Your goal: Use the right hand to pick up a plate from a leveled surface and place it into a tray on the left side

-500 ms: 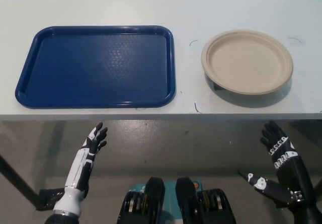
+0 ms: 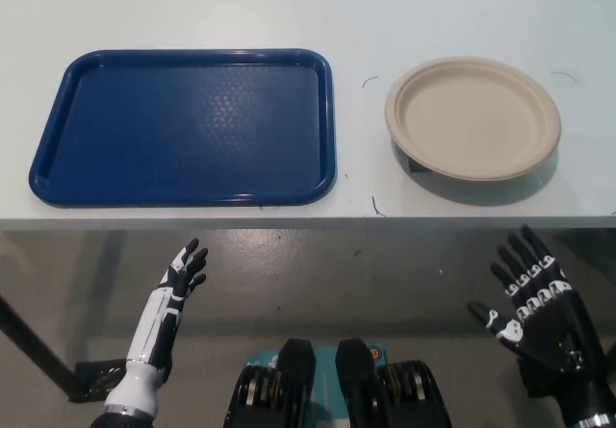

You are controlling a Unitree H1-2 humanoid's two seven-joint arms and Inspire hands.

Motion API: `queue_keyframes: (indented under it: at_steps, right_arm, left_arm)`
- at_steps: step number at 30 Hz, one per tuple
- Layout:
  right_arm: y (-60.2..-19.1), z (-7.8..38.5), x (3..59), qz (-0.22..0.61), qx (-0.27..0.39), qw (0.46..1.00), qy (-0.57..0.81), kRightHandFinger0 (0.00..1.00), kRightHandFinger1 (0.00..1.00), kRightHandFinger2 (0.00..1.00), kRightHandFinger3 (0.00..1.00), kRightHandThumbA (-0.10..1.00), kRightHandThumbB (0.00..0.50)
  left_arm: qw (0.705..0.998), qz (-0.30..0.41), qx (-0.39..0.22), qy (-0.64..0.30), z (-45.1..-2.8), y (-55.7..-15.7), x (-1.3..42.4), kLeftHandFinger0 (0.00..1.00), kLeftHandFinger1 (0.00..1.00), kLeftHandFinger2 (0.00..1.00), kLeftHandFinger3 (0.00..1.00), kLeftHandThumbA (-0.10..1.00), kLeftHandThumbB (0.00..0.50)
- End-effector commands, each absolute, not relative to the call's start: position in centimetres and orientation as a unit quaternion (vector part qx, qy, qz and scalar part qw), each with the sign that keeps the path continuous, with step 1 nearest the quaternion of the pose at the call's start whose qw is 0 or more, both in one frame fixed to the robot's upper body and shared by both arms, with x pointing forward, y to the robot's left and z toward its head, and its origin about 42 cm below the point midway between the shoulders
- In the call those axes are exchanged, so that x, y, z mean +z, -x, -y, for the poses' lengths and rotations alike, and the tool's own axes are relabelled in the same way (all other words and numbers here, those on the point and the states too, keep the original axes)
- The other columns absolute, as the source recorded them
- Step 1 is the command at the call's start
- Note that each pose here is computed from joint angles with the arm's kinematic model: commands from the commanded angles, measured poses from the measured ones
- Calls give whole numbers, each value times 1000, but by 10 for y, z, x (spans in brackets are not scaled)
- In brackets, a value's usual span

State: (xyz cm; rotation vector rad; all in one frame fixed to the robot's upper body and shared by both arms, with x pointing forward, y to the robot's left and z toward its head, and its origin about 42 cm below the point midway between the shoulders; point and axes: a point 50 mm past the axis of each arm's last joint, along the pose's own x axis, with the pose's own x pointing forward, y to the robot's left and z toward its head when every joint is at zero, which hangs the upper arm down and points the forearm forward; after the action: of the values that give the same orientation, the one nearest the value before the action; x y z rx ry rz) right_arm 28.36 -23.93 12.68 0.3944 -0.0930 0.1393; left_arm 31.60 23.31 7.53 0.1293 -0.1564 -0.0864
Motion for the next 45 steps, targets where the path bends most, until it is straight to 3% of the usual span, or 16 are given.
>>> queue_keyframes:
  at_steps: [1, 45]
  right_arm:
    - [-324, 237, 184, 7, 167, 821, -546, 1000, 1000, 1000, 1000, 1000, 422]
    - [-363, 237, 164, -52, 148, 793, -588, 1000, 1000, 1000, 1000, 1000, 392]
  left_arm:
    - [983, 143, -78, -87, -230, -316, 99, 1000, 1000, 1000, 1000, 1000, 500]
    - [980, 154, -77, -104, -232, -321, 99, 1000, 1000, 1000, 1000, 1000, 500]
